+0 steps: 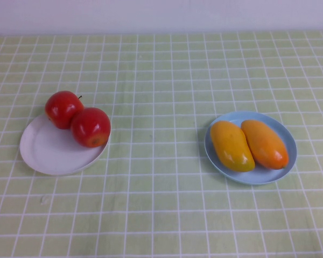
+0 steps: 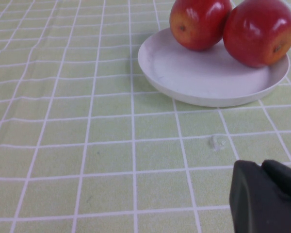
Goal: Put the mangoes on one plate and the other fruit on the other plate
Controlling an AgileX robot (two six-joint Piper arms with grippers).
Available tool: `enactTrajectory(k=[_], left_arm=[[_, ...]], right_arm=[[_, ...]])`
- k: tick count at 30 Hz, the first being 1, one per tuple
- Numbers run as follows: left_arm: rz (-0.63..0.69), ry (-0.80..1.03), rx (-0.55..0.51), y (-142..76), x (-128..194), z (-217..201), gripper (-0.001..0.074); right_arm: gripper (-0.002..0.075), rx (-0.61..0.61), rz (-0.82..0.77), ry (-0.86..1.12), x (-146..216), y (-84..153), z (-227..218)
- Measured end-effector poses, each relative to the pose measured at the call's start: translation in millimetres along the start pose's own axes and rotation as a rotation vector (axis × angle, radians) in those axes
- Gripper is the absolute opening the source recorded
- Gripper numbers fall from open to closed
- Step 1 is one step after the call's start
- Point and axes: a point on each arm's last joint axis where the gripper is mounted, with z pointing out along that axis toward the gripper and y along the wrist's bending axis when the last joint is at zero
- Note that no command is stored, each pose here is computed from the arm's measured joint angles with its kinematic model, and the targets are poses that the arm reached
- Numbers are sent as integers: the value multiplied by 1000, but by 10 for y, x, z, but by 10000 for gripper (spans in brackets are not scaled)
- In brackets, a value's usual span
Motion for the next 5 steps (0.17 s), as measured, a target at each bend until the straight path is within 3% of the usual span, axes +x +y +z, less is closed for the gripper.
enactTrajectory(k=[5], left_arm=[[0, 0, 0, 0, 0, 0, 4]], right_arm=[[-15, 0, 0, 0, 0, 0, 0]])
